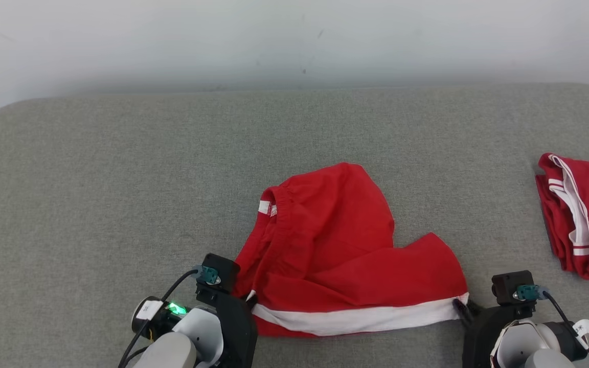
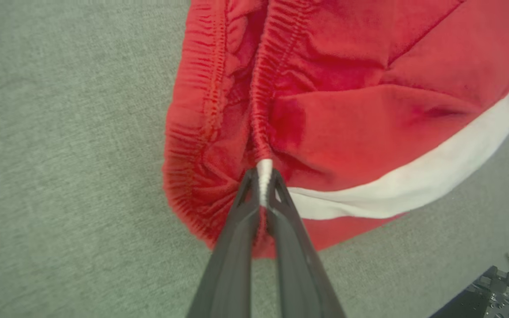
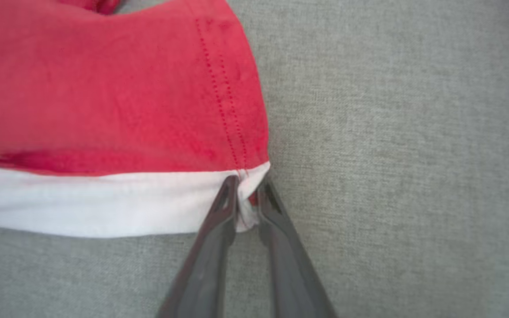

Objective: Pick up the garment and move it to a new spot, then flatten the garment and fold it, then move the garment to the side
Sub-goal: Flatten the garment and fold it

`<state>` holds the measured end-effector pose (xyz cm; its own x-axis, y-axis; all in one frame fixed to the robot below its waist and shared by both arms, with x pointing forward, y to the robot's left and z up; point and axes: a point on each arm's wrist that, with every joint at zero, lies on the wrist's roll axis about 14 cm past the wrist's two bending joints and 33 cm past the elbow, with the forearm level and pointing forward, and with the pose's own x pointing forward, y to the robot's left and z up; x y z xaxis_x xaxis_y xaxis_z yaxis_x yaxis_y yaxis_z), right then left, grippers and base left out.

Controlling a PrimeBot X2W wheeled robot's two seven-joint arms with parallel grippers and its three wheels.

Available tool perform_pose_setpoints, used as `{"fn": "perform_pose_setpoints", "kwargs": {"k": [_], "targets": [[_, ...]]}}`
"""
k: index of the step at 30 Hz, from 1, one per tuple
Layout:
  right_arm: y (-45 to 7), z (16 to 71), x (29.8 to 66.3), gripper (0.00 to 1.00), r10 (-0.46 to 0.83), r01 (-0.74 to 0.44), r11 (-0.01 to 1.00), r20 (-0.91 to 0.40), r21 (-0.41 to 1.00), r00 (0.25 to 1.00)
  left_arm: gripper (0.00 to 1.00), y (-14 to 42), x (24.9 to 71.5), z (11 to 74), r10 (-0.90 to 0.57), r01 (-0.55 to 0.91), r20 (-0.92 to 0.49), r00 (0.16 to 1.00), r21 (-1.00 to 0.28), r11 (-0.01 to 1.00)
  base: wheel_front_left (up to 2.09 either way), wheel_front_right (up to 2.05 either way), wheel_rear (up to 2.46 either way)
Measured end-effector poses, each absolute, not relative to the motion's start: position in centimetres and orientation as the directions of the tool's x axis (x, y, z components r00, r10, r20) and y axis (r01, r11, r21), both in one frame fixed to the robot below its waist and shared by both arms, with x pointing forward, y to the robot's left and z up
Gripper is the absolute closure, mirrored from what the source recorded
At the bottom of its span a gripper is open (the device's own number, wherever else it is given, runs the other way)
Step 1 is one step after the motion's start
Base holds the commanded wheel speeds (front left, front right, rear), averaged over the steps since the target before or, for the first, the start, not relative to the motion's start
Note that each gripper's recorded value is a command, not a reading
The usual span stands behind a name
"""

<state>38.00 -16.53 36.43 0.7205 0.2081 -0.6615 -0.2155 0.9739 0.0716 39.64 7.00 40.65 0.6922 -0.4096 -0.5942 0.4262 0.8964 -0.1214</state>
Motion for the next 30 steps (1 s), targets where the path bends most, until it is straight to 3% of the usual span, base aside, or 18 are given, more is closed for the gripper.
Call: {"fn": "perform_pose_setpoints", "kwargs": {"k": [6, 10, 17, 24, 30], "targets": [[-16.5, 38.0, 38.6, 1.0, 0.214, -0.189, 0.976, -0.597, 0.104, 0.774, 1.0, 6.9, 40.8, 42.6, -0.42, 0.39, -0.501, 0.756, -0.17, 0.905, 0.0, 0.0, 0.0], [-16.0, 42.4, 40.4, 1.0, 0.235, -0.157, 0.966, -0.45, 0.204, 0.862, 1.0, 6.4, 41.9, 45.7, -0.441, 0.367, -0.369, 0.818, -0.253, 0.895, 0.0, 0.0, 0.0], [-16.4, 50.1, 42.8, 1.0, 0.255, -0.195, 0.95, -0.246, 0.242, 0.935, 1.0, 5.3, 44.1, 52.7, -0.477, 0.388, -0.122, 0.87, -0.427, 0.817, 0.0, 0.0, 0.0], [-17.0, 58.8, 44.6, 1.0, 0.278, -0.251, 0.927, -0.061, 0.277, 0.959, 1.0, 4.1, 46.3, 60.1, -0.531, 0.453, 0.054, 0.846, -0.6, 0.659, 0.0, 0.0, 0.0], [-16.0, 63.6, 48.4, 1.0, 0.327, -0.306, 0.895, -0.01, 0.325, 0.945, 1.0, 5.3, 50.6, 63.6, -0.517, 0.41, 0.063, 0.854, -0.693, 0.593, 0.0, 0.0, 0.0]]}}
